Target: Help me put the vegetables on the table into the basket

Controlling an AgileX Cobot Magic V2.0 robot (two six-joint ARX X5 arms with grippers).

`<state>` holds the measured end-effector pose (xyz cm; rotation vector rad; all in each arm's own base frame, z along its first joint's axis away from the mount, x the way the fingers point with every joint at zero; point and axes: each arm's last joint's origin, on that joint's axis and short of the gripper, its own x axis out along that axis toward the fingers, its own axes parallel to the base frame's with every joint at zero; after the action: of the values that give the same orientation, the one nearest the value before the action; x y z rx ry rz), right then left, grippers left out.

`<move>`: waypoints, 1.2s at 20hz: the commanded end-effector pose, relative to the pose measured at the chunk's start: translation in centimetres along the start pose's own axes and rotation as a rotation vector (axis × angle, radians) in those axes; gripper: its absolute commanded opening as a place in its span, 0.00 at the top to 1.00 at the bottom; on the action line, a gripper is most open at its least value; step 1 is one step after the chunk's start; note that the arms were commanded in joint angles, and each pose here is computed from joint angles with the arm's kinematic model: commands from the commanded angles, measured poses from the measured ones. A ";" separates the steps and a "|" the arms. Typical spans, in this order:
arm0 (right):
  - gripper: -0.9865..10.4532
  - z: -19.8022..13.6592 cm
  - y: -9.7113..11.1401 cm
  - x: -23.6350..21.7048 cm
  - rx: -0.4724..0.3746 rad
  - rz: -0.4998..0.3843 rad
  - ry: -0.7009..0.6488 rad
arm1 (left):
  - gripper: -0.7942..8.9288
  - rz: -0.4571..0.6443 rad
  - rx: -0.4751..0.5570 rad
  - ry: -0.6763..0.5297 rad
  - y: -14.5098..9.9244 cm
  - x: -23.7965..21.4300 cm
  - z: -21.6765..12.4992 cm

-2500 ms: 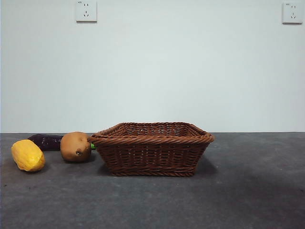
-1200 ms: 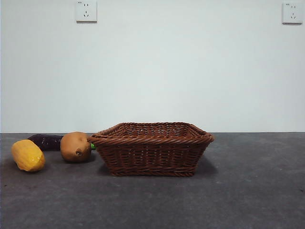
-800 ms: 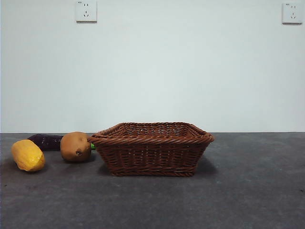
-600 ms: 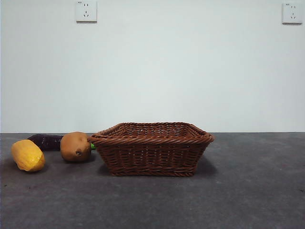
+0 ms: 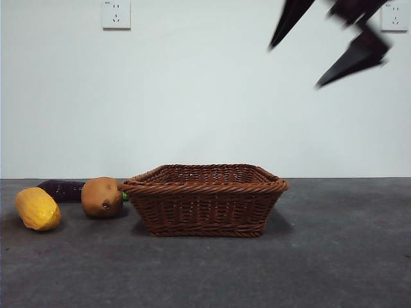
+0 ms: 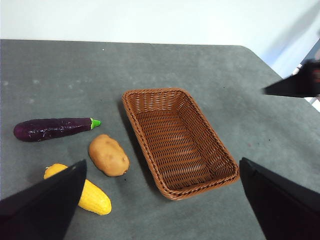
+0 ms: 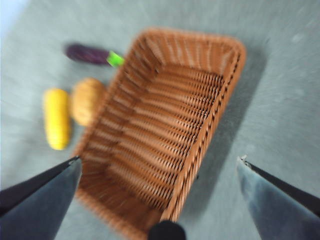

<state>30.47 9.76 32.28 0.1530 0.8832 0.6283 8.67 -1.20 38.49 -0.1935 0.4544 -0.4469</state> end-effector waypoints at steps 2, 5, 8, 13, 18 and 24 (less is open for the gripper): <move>0.37 1.3 -0.8 5.7 0.024 -0.004 0.109 | 0.30 -0.006 -0.003 0.003 0.1 0.2 0.2; 0.37 1.0 -1.9 9.6 0.033 -0.069 0.184 | 0.30 -0.005 -0.010 0.016 0.3 0.6 0.3; 0.37 0.0 -3.1 12.5 0.052 -0.098 0.250 | 0.30 -0.001 -0.018 0.030 0.5 1.0 0.4; 0.43 -1.2 -4.3 15.6 0.068 -0.108 0.306 | 0.30 0.002 -0.033 0.057 0.9 1.7 0.5; 0.68 -1.7 -4.1 16.8 0.060 -0.125 0.317 | 0.30 0.007 -0.060 0.107 1.6 3.1 0.8; 0.81 -1.6 -4.1 16.9 0.074 -0.124 0.303 | 0.30 0.009 -0.079 0.144 2.1 4.2 0.9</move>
<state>38.87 15.76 18.95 0.0594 1.1869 0.5180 13.31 -1.10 36.97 -0.2355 0.6201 -0.4311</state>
